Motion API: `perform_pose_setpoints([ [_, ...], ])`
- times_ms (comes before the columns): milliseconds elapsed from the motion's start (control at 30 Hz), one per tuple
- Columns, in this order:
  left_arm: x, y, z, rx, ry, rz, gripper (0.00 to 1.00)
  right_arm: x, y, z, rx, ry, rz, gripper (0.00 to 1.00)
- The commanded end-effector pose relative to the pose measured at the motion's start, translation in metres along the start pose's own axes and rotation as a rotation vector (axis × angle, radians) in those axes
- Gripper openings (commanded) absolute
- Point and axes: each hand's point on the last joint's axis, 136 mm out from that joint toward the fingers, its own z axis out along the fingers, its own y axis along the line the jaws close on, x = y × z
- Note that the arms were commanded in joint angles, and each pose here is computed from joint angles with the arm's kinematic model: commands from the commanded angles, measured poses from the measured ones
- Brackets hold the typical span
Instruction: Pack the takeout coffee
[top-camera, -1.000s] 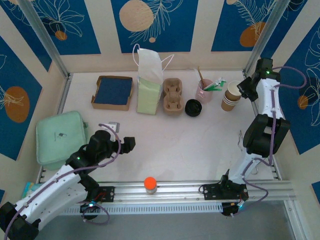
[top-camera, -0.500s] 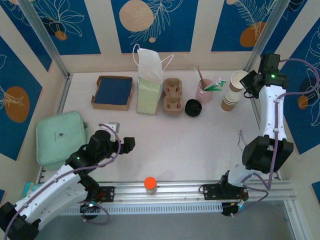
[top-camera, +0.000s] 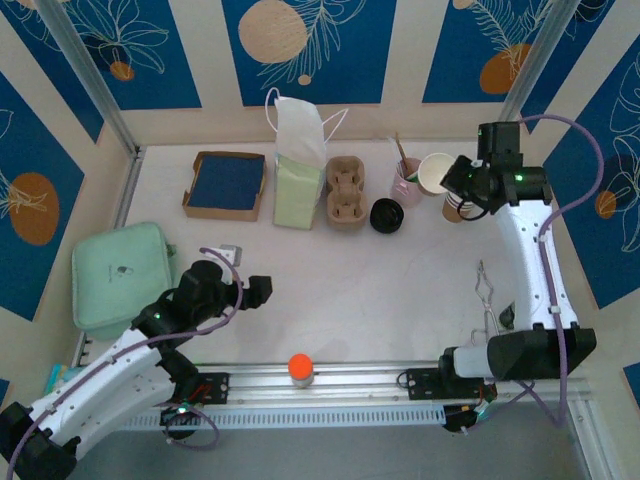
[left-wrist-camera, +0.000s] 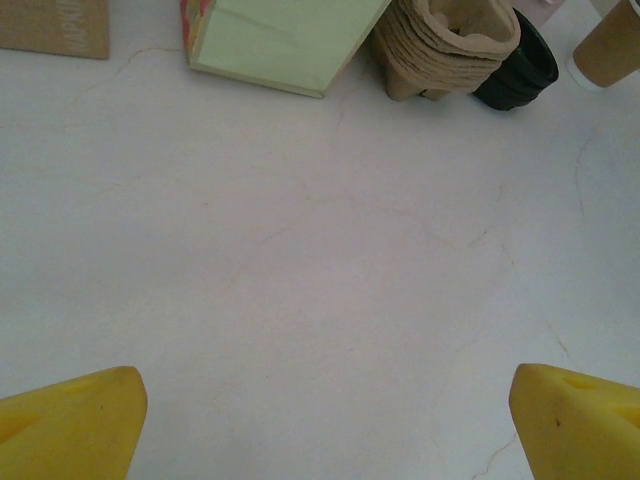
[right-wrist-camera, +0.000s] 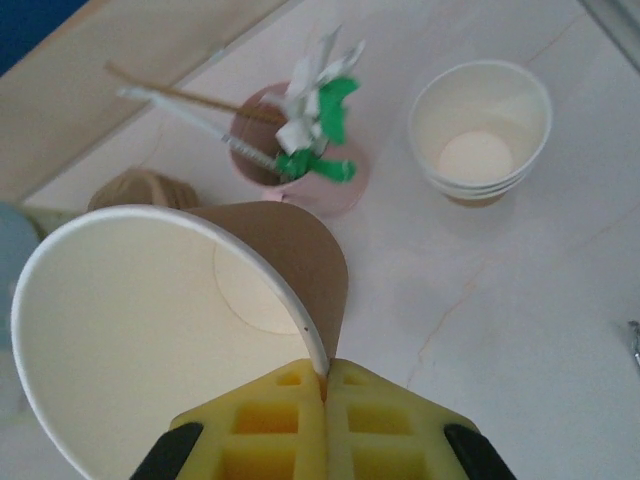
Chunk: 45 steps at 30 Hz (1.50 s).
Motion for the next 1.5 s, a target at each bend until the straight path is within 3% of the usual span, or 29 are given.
perform_pose_setpoints([
  [0, -0.006, -0.014, 0.0, 0.047, -0.003, 0.0, 0.93, 0.029, 0.009, 0.0, 0.005, 0.077, -0.101, 0.0],
  [400, -0.001, -0.016, 0.013, 0.037, 0.011, -0.001, 0.92, 0.152, 0.055, 0.034, -0.045, 0.437, -0.409, 0.0],
  [700, 0.001, -0.015, 0.019, 0.03, 0.012, -0.012, 0.92, 0.219, 0.054, 0.06, -0.016, 0.544, -0.447, 0.0],
  [1467, 0.0, -0.023, 0.025, 0.043, 0.017, -0.021, 0.91, 0.277, 0.054, 0.077, -0.03, 0.603, -0.431, 0.0],
])
